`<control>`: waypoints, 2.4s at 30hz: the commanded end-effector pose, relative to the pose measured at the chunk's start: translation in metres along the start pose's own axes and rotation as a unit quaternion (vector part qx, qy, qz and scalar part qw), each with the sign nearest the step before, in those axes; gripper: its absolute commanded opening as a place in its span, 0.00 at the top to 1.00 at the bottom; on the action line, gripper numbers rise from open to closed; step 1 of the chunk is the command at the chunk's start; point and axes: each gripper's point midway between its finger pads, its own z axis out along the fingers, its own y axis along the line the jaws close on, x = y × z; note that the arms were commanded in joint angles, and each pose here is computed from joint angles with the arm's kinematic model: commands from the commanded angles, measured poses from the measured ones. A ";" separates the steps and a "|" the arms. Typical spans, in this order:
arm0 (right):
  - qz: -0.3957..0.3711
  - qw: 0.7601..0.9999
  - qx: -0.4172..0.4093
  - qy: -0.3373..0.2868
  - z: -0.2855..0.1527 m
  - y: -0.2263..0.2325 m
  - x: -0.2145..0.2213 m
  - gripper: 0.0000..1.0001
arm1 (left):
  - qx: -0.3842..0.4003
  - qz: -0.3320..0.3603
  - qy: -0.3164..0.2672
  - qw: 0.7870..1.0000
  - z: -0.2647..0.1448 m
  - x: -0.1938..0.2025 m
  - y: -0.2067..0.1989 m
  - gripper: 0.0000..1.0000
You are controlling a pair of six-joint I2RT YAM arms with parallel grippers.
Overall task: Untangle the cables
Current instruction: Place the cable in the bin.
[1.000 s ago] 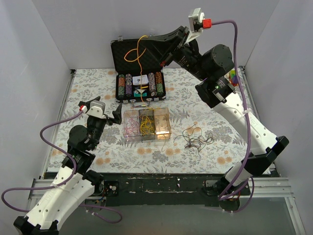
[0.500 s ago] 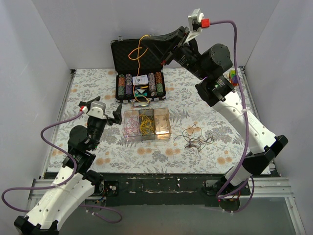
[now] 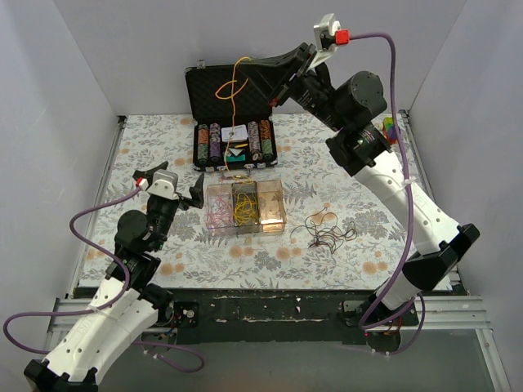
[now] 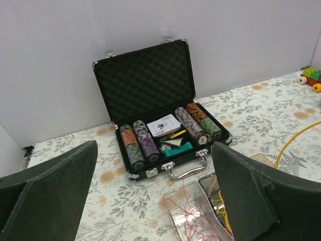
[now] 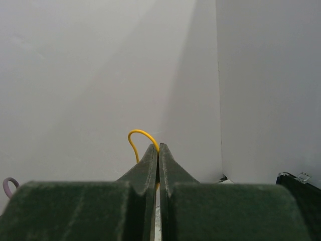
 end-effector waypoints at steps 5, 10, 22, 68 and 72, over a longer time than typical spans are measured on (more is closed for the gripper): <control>-0.011 1.000 0.006 -0.019 0.003 -0.010 -0.006 0.99 | -0.003 0.006 -0.008 1.000 -0.001 -0.001 0.002 0.02; -0.013 1.000 0.008 -0.020 0.003 -0.014 -0.008 0.99 | -0.003 0.008 -0.009 1.000 -0.001 -0.001 0.002 0.02; 0.002 1.000 0.004 -0.012 0.004 -0.017 0.001 0.99 | -0.003 0.009 -0.012 1.000 0.001 -0.001 0.002 0.02; -0.035 0.969 0.211 0.122 -0.158 -0.066 0.127 0.99 | 0.002 0.008 -0.011 1.000 0.002 0.001 -0.001 0.02; -0.048 0.966 0.232 0.107 -0.164 -0.067 0.107 0.99 | 0.005 0.007 -0.011 1.000 0.004 0.000 -0.002 0.02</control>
